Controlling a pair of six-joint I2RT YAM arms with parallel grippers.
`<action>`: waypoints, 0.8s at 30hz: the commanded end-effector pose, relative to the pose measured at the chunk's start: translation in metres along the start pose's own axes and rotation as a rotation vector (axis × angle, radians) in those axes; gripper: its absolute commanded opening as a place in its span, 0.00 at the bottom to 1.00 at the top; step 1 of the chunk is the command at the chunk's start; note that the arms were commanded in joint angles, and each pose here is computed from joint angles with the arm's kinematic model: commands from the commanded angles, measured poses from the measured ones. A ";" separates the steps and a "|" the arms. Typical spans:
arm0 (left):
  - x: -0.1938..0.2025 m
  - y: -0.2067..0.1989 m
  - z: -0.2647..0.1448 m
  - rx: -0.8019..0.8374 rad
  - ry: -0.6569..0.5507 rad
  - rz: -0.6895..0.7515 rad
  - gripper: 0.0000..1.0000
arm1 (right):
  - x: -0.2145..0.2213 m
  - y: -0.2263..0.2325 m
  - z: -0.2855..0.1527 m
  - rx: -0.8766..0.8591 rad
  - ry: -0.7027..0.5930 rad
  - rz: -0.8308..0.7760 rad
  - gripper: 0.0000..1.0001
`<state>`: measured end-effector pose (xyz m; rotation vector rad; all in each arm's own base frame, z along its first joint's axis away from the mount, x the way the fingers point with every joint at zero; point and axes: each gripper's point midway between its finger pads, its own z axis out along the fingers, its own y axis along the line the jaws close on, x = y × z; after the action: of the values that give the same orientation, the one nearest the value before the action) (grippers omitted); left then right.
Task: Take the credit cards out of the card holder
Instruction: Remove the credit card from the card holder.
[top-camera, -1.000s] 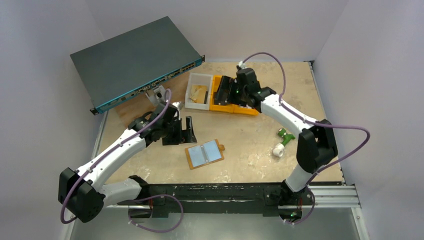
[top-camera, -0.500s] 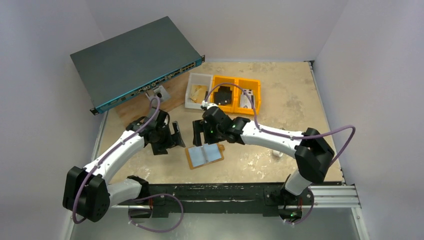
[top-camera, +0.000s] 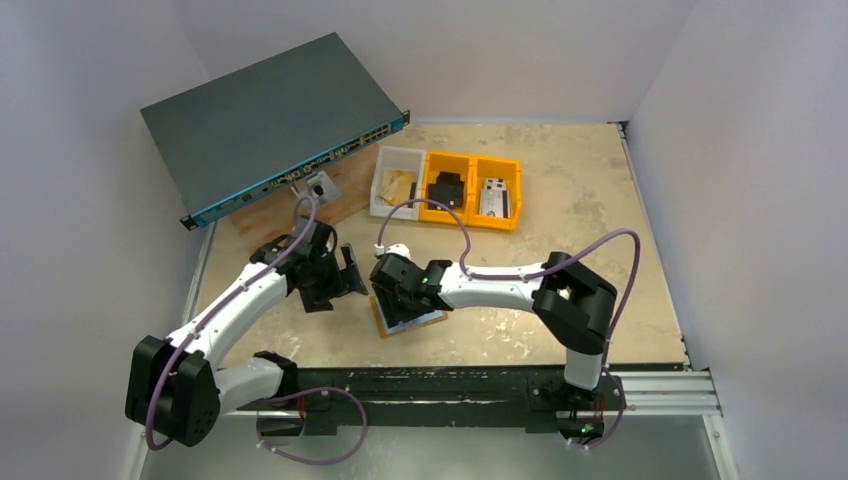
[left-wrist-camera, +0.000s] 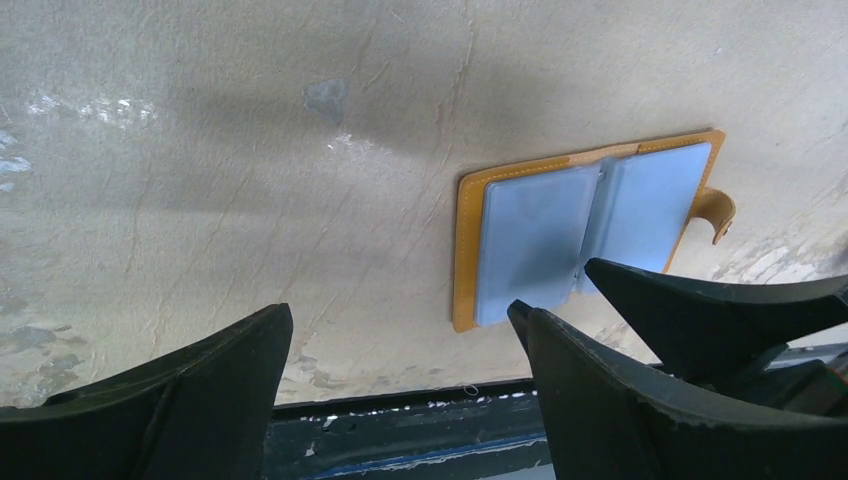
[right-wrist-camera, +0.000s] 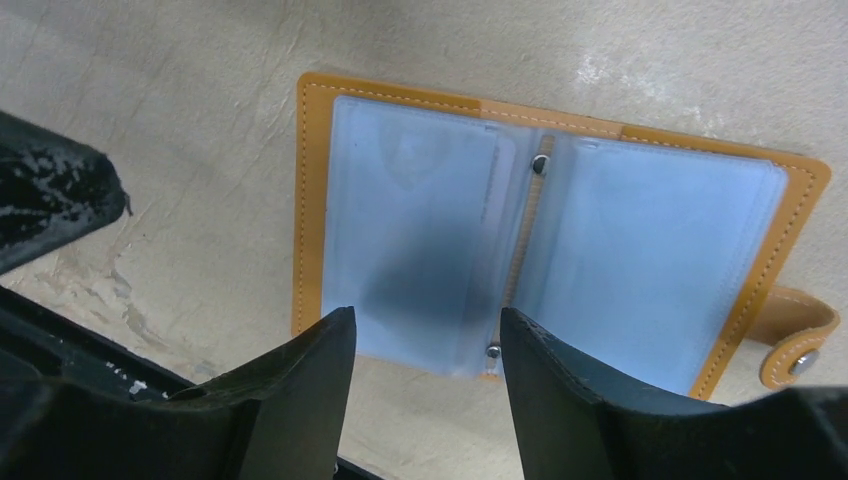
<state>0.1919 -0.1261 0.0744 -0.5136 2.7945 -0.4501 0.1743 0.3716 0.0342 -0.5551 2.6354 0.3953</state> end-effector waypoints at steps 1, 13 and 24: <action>-0.008 -0.003 -0.007 0.011 -0.039 -0.008 0.88 | -0.020 0.007 -0.005 0.024 -0.060 0.008 0.53; -0.006 -0.007 -0.003 0.044 -0.020 0.029 0.88 | -0.006 -0.001 0.015 0.083 -0.003 0.011 0.46; 0.004 -0.018 0.007 0.117 0.040 0.049 0.77 | 0.007 0.003 0.020 -0.032 0.046 0.091 0.12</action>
<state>0.1910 -0.1349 0.0733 -0.4572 2.8026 -0.5248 0.1799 0.3829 0.0207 -0.4975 2.6633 0.3874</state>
